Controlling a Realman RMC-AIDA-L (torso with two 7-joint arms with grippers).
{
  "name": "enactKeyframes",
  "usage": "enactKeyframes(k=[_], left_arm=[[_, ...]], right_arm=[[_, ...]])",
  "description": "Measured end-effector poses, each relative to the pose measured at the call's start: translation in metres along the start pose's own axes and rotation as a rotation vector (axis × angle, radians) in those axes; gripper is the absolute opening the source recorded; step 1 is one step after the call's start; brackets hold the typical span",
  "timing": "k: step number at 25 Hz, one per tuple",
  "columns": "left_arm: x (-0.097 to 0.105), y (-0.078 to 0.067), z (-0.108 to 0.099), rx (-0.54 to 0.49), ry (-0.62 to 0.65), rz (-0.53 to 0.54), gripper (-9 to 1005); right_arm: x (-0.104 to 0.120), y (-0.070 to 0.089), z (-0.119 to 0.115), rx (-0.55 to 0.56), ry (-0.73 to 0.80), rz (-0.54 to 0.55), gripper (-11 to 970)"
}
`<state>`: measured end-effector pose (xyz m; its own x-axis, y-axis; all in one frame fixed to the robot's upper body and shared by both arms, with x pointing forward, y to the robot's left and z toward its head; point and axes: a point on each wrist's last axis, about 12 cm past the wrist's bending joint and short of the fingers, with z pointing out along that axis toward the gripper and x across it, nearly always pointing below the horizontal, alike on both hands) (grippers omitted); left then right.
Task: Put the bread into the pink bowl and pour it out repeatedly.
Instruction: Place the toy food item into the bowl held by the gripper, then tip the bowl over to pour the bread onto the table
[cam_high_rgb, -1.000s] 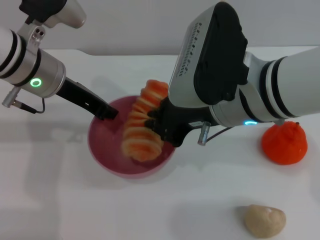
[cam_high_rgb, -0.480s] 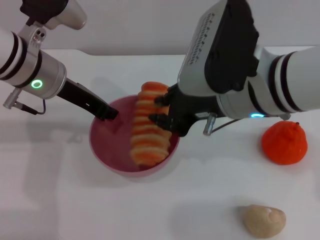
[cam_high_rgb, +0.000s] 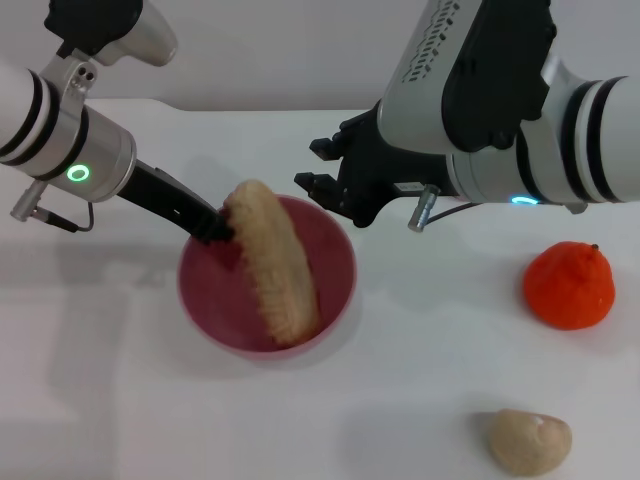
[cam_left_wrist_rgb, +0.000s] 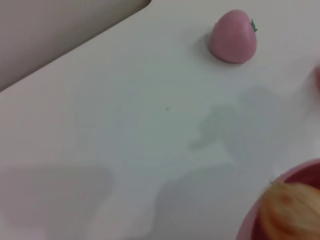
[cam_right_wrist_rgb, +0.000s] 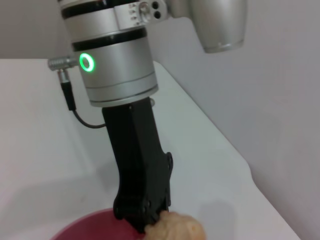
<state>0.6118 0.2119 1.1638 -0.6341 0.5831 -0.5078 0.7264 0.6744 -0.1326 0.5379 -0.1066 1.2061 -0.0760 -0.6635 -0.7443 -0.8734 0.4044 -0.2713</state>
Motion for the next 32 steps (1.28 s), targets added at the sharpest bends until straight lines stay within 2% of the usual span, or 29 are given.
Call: enactKeyframes(k=[5,9,15,21,27,32], left_arm=[[0.000,-0.002,0.001,0.002,0.008,0.009,87],[-0.001,-0.002,0.003,-0.003,0.004,0.015,87],[-0.003,-0.001,0.003,-0.018,-0.011,0.016,87],[-0.008,-0.004,0.004,-0.021,-0.011,0.037,88],[-0.012,-0.010,0.009,-0.026,0.002,0.055,88],[-0.014,-0.012,0.011,-0.028,0.003,0.069,88]], right_arm=[[0.001,-0.001,-0.001,0.004,-0.002,0.005,314],[0.003,-0.010,-0.010,0.072,-0.050,0.040,314],[0.014,-0.026,-0.033,0.272,-0.186,0.115,314],[0.048,-0.045,-0.057,0.565,-0.330,0.230,315],[0.079,-0.048,-0.065,0.736,-0.425,0.361,315],[0.092,-0.045,-0.064,0.835,-0.495,0.418,315]])
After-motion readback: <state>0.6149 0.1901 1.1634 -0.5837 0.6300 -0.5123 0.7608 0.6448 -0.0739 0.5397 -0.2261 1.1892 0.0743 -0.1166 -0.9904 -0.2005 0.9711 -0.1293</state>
